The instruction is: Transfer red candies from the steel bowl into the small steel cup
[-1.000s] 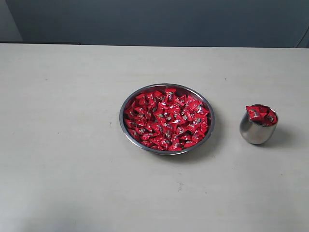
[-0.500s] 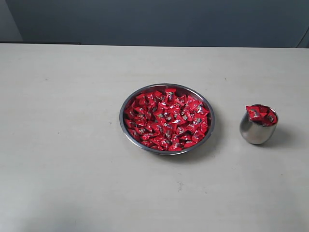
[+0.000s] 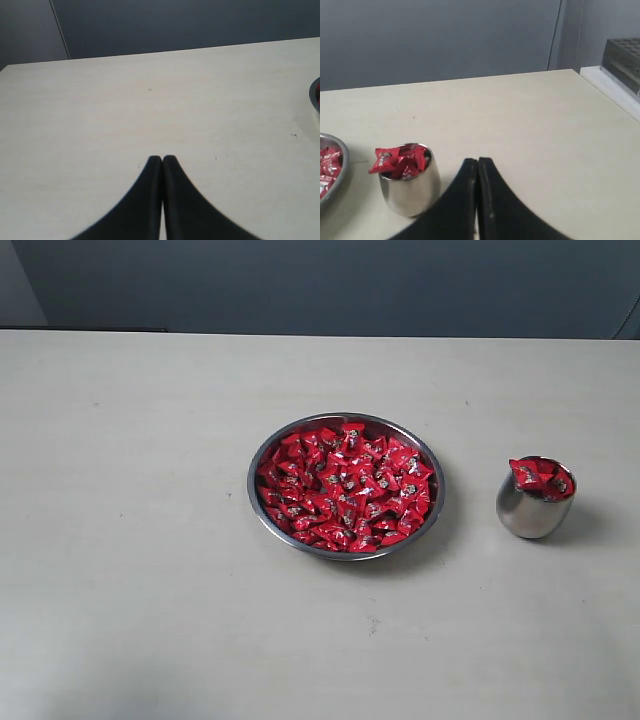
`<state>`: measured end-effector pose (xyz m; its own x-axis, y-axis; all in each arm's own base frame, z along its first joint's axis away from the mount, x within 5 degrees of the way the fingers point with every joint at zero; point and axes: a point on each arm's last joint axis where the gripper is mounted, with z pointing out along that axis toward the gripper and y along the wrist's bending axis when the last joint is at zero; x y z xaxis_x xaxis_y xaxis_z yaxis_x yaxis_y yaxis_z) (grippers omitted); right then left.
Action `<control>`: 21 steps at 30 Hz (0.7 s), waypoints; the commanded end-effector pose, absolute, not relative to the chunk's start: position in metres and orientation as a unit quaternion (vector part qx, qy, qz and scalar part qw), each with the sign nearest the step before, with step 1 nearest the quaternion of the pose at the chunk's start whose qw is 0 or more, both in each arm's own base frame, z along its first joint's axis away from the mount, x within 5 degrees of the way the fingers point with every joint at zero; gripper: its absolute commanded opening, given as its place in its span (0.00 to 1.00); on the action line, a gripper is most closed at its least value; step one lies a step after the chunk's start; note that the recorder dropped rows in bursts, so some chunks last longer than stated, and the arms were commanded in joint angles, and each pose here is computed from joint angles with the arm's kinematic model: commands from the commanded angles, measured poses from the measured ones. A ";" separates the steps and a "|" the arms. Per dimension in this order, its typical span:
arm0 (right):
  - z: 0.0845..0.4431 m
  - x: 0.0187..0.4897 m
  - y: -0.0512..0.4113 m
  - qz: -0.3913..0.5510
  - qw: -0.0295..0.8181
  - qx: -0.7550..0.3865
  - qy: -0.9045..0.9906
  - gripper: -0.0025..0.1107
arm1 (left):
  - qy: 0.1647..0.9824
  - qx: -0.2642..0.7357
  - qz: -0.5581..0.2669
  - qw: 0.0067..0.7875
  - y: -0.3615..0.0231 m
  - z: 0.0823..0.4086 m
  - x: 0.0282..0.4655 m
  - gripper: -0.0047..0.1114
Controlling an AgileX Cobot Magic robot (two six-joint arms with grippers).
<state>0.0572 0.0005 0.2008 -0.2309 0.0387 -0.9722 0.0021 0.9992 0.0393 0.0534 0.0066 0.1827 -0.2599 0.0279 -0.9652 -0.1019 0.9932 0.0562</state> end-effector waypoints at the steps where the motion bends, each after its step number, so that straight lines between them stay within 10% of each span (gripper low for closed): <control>1: 0.190 0.055 0.000 0.004 0.609 0.008 0.793 0.02 | 0.788 -0.024 0.053 0.612 0.007 0.183 0.053 0.04; 21: 0.180 0.053 0.001 0.018 0.602 0.017 0.798 0.02 | 0.788 -0.024 0.053 0.612 0.007 0.183 0.053 0.04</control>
